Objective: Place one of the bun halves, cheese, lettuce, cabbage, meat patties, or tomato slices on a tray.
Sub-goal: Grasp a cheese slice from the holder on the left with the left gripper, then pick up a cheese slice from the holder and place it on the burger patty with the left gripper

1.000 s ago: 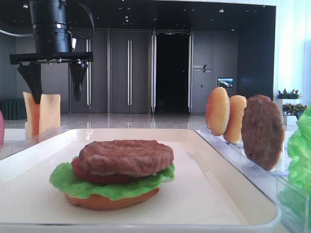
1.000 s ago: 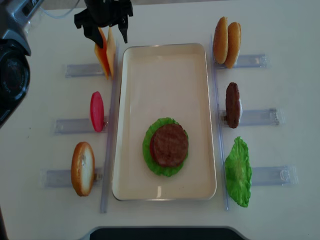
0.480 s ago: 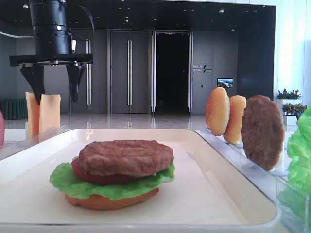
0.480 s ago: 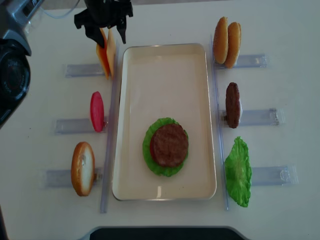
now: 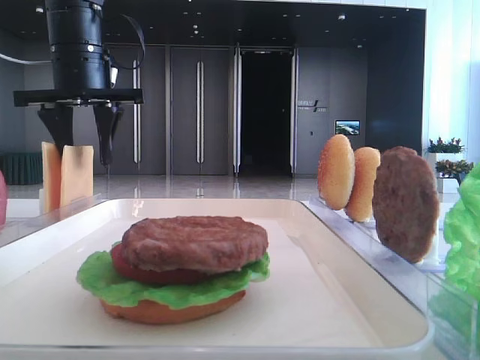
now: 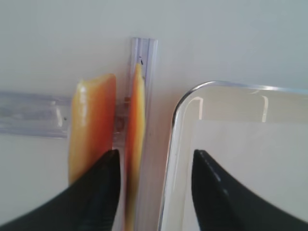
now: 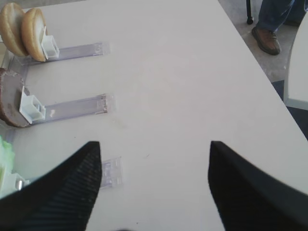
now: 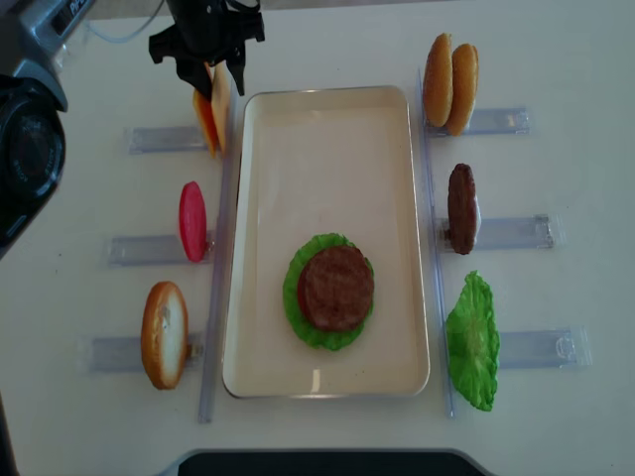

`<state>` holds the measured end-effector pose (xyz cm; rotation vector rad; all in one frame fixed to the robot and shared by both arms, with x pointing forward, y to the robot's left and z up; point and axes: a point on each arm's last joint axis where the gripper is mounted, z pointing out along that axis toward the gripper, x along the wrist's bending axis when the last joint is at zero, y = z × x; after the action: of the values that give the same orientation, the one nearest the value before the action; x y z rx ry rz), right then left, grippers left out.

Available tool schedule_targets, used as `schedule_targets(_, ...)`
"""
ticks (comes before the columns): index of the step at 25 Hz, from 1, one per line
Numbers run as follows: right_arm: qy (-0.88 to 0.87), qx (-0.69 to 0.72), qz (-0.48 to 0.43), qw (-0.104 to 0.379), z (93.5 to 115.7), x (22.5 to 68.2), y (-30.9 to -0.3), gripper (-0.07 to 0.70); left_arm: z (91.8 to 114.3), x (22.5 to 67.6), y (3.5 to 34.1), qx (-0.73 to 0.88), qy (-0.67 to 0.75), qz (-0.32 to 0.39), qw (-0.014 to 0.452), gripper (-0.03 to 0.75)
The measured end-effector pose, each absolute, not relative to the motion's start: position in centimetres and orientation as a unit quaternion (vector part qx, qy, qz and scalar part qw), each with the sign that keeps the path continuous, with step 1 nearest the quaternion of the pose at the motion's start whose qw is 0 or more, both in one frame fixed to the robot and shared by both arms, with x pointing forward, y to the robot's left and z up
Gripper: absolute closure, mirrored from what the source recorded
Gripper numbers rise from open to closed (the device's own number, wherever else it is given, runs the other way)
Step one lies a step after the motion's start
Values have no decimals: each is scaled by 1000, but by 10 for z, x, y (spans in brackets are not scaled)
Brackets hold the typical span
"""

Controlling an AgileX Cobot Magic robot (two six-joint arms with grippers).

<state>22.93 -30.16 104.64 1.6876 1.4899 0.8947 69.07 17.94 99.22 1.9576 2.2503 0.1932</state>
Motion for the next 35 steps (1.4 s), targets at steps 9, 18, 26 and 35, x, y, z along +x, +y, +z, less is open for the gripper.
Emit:
schedule_targets(9,576,652,346,352,1046,229,-302,150,993,692,184,658,745,88,65,538)
schedule_targets(18,576,652,346,352,1046,229,-302,150,993,692,185,663,741,91,61,692)
schedule_targets(26,576,652,346,352,1046,229,-302,150,1006,689,184,664,739,88,76,692)
schedule_targets(35,576,652,346,352,1046,229,-302,150,1083,674,186,664,721,122,156,692)
